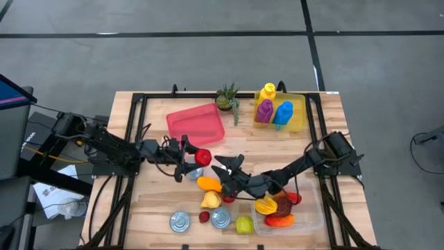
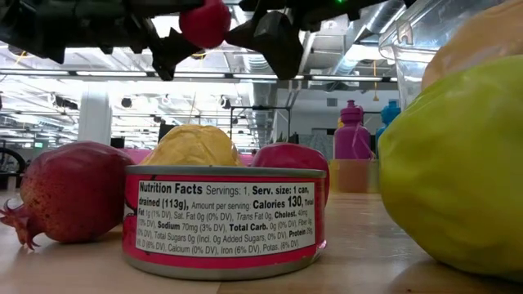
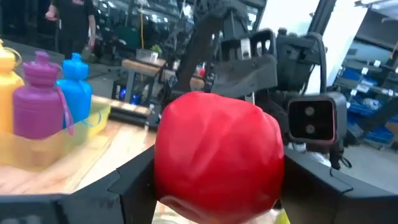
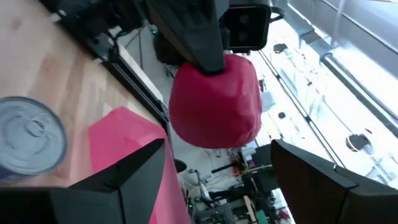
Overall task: Pick & Place Food Item
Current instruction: Put the left red tomato into the transparent bin
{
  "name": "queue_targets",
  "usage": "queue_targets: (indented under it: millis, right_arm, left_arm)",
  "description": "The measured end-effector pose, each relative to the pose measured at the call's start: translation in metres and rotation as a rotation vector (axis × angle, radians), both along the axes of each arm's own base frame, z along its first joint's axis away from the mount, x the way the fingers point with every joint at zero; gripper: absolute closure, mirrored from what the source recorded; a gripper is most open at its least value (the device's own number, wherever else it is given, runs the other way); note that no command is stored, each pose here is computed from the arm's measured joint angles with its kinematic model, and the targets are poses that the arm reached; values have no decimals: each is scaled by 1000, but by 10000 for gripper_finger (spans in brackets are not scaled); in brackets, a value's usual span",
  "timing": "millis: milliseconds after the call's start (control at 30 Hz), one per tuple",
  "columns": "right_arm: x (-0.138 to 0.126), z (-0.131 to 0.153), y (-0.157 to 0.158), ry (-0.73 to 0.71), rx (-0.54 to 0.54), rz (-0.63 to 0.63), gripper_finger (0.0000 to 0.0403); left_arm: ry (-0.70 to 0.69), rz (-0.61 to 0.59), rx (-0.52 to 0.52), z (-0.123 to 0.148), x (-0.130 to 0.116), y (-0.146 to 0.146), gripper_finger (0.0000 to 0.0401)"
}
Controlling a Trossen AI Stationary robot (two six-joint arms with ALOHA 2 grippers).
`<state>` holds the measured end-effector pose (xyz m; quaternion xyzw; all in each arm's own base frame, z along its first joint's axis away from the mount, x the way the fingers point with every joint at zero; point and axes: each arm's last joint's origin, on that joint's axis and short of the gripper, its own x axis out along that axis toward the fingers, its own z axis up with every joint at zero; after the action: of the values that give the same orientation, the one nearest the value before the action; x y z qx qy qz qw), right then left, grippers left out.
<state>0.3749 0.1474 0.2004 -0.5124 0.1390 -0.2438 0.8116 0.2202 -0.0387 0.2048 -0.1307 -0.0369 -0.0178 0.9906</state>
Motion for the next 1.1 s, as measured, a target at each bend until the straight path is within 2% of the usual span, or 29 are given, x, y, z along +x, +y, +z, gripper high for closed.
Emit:
queue_targets:
  millis: [300,467,567,733,867,1100]
  right_arm:
    - [5,1,-11,22,-27,-33,118]
    - [16,21,-18,4,-4,-224,81]
    - [23,30,-17,33,1,-280,46]
    - [30,42,-8,67,35,-273,6]
    - [27,37,-1,81,78,-261,7]
    - [24,35,6,79,86,-248,4]
  left_arm:
    - [-41,21,-7,4,2,12,139]
    - [-41,25,-6,4,2,15,139]
    - [-41,27,-1,4,2,15,139]
    - [-52,22,12,5,2,15,139]
    - [-80,39,26,8,2,17,138]
    - [-84,38,8,8,2,25,138]
